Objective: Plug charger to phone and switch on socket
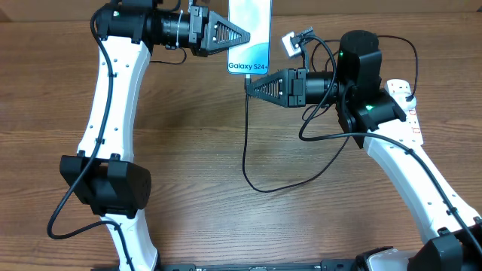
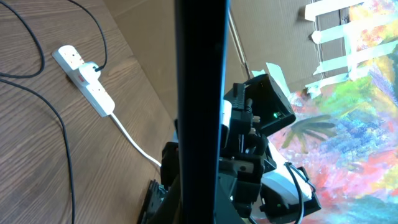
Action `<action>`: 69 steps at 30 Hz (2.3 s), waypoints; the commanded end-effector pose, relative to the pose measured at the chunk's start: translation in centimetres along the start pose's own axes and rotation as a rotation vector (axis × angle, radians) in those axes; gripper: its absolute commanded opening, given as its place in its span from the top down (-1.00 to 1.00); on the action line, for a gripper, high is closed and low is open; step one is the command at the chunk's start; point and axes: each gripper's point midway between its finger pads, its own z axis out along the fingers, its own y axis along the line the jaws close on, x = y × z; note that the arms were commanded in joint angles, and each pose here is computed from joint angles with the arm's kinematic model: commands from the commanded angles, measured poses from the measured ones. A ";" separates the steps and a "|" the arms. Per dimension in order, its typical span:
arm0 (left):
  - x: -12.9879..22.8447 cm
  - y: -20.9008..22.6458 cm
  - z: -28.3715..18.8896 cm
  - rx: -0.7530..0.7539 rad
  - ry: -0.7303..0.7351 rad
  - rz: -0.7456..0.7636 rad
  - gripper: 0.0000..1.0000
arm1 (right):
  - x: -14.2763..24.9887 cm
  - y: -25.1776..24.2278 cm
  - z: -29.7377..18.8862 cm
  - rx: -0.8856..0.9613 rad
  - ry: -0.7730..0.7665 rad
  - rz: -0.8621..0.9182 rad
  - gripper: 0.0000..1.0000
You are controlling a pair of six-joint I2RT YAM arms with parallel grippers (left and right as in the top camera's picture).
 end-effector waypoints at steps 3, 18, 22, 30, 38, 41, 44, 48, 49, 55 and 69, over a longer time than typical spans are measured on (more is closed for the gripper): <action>0.3 -1.4 0.5 0.037 0.019 0.029 0.92 | -0.5 1.3 -0.4 0.003 -0.017 -0.053 0.93; 0.0 -0.6 0.4 -0.005 0.004 0.071 0.92 | -0.4 1.4 -0.4 -0.001 -0.012 -0.053 0.93; 0.0 -0.6 0.4 -0.008 0.003 0.085 0.92 | -0.3 1.4 -0.4 -0.003 -0.009 -0.050 0.93; 0.1 -1.2 0.4 0.024 0.011 0.084 0.92 | -0.3 1.3 -0.4 -0.002 -0.010 -0.053 0.93; 0.3 -1.2 0.4 0.029 0.014 0.071 0.92 | -0.4 0.9 -0.4 0.019 -0.021 -0.053 0.93; 0.3 -1.2 0.4 0.029 0.014 0.069 0.92 | -0.5 0.8 -0.4 0.023 -0.023 -0.051 0.93; 0.3 -1.2 0.4 0.029 0.014 0.069 0.92 | -0.5 0.8 -0.5 0.023 -0.024 -0.051 0.93; 0.3 -1.2 0.4 0.029 0.014 0.069 0.92 | -0.6 0.7 -0.6 0.027 -0.031 -0.051 0.93; 0.3 -1.2 0.4 0.029 0.014 0.069 0.92 | -0.7 0.7 -0.7 0.028 -0.032 -0.051 0.93; 0.3 -1.2 0.4 0.028 0.014 0.071 0.92 | -0.7 0.9 -1.3 0.008 -0.023 -0.055 0.93; 0.3 -1.2 0.5 0.030 0.015 0.071 0.92 | -0.5 0.9 -1.2 0.006 -0.016 -0.048 0.93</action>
